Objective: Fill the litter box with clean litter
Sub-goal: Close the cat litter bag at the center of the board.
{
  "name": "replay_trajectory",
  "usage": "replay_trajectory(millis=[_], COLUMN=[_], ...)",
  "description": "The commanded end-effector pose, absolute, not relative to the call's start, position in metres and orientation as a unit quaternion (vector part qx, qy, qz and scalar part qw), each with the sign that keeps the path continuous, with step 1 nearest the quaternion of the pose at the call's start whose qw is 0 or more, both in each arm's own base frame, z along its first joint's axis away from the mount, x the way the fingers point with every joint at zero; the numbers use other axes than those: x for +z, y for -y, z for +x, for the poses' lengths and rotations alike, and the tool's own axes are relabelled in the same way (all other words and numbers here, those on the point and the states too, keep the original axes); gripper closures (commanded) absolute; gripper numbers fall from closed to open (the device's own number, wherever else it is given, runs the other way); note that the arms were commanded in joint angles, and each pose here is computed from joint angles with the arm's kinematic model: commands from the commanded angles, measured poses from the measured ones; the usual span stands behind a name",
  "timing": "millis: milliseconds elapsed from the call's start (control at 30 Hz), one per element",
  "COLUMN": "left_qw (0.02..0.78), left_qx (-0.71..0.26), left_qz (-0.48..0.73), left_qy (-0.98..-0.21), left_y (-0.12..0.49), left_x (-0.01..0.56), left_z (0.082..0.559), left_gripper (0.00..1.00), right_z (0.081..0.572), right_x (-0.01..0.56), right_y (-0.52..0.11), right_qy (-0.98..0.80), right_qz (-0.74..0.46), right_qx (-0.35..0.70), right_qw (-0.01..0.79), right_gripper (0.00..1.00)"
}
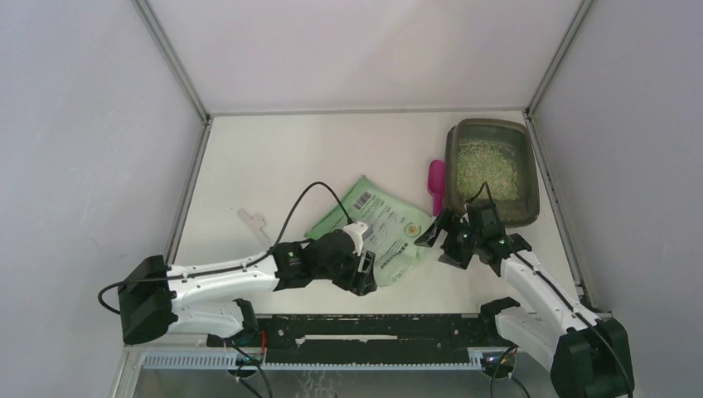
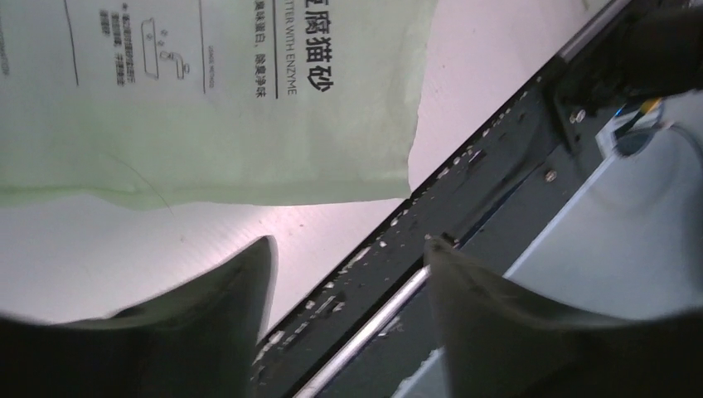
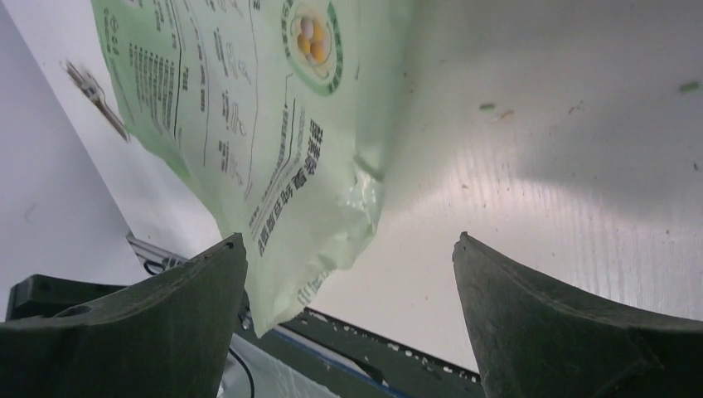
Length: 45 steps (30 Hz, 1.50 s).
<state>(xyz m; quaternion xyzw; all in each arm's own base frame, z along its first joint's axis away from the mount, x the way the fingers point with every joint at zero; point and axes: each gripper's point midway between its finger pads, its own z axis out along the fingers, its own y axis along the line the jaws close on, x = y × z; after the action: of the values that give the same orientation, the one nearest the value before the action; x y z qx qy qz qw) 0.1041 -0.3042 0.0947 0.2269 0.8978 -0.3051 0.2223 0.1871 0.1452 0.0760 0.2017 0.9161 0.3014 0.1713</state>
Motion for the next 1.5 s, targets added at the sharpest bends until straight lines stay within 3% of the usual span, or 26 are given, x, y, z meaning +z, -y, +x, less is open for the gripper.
replay_trajectory(millis=[0,33,67,267,500,633,700,800,967,1167,1467], left_qw=[0.252,0.254,0.255,0.257,0.293,0.305,0.311,0.321,0.341,0.380,0.424], left_qx=[-0.328,-0.327,-0.329,-0.330,-0.290,-0.238,-0.219,-0.206,-0.186,-0.190,-0.182], left_qz=[0.248,0.251,0.254,0.269,0.299,0.318,0.322,0.328,0.321,0.294,0.343], left_qy=[-0.876,-0.875,-0.873,-0.868,-0.861,-0.865,-0.867,-0.864,-0.864,-0.856,-0.818], left_y=[0.317,0.316,0.316,0.315,0.321,0.322,0.323,0.326,0.325,0.320,0.336], left_x=[0.119,0.120,0.120,0.114,0.095,0.077,0.073,0.072,0.074,0.093,0.096], left_z=[0.103,0.102,0.100,0.090,0.092,0.096,0.098,0.097,0.100,0.106,0.108], left_gripper=[0.13,0.02,0.00,0.00,0.00,0.00,0.00,0.00,0.01,0.08,0.02], right_z=[0.220,0.224,0.226,0.246,0.264,0.265,0.264,0.261,0.260,0.258,0.252], right_x=[0.083,0.080,0.074,0.061,0.051,0.050,0.052,0.052,0.055,0.062,0.071], right_y=[-0.148,-0.148,-0.148,-0.162,-0.170,-0.171,-0.169,-0.164,-0.160,-0.159,-0.175], right_qy=[-0.895,-0.893,-0.895,-0.887,-0.879,-0.879,-0.879,-0.885,-0.894,-0.908,-0.910], right_qz=[0.216,0.219,0.224,0.234,0.244,0.246,0.245,0.245,0.237,0.216,0.191], right_qx=[0.320,0.318,0.315,0.334,0.345,0.346,0.343,0.330,0.315,0.298,0.334], right_qw=[0.226,0.229,0.224,0.216,0.220,0.217,0.221,0.220,0.215,0.200,0.153], right_gripper=[0.01,0.01,0.01,0.04,0.24,0.47,0.52,0.67,0.99,1.00,1.00])
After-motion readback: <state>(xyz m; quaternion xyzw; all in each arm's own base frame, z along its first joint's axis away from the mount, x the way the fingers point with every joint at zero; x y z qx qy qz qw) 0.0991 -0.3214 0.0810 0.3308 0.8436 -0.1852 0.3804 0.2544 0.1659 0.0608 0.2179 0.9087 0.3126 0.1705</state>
